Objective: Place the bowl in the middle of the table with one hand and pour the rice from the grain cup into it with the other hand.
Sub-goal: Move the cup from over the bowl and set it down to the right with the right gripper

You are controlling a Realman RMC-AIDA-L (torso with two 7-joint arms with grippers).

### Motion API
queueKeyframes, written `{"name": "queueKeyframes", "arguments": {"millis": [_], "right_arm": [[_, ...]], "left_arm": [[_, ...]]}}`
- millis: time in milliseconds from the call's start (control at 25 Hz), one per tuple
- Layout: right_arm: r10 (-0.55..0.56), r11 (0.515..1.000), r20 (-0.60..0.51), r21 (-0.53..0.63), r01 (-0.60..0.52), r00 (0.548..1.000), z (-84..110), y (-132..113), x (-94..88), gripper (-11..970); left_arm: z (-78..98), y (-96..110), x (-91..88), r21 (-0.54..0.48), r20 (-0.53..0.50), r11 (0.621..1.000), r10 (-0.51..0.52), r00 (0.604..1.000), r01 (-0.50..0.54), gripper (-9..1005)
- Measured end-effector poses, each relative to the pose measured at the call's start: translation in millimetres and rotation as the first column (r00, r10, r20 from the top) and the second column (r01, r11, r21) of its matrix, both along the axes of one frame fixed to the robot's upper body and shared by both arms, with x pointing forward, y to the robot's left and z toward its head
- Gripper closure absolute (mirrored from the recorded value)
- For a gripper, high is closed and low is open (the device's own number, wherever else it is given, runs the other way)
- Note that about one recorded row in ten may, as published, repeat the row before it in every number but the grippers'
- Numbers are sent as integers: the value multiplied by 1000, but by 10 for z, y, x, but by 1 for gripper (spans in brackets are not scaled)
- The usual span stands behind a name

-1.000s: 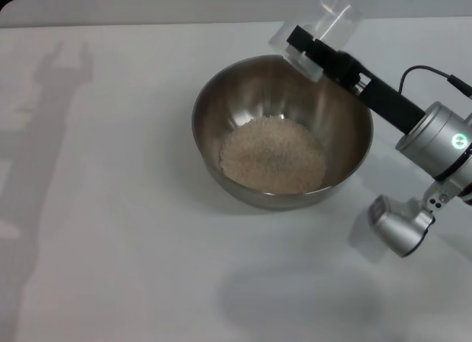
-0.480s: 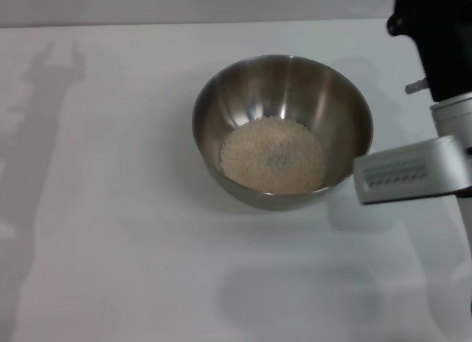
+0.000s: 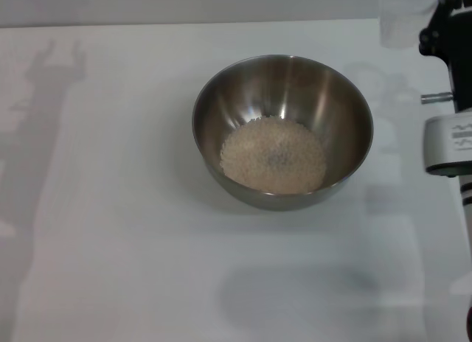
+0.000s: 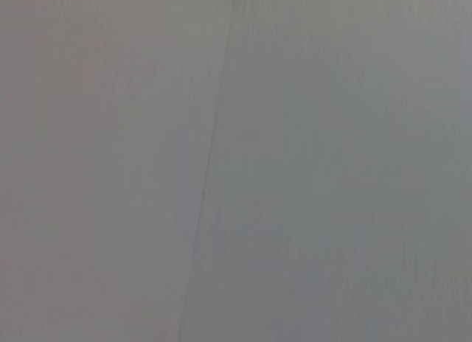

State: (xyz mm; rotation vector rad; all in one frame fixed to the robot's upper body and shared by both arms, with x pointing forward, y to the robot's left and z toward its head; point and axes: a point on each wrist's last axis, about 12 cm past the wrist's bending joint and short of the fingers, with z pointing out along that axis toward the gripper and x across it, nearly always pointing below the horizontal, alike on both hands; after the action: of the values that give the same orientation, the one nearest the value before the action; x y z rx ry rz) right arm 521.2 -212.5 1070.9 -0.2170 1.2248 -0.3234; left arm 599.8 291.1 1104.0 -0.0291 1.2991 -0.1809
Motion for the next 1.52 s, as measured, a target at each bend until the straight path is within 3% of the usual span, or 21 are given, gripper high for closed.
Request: {"name": "queueKeyframes", "arguments": {"millis": [240,640,1520], "right_arm": [[-11,988,-158,150,35,987,-185,-177,57,939],[9,974,-346,215,69,938,-403,-315,173,930],[111,967,-487,255,20,866,-555,-319,437,911]], "left_arm": [[4,17,-7,1,3,1000,3,1000,-3,547],[26,28,-51,-9,30,1000,2,1000,-2,547],[71,47,-138,-21,72,1000,1,997,1,546]]}}
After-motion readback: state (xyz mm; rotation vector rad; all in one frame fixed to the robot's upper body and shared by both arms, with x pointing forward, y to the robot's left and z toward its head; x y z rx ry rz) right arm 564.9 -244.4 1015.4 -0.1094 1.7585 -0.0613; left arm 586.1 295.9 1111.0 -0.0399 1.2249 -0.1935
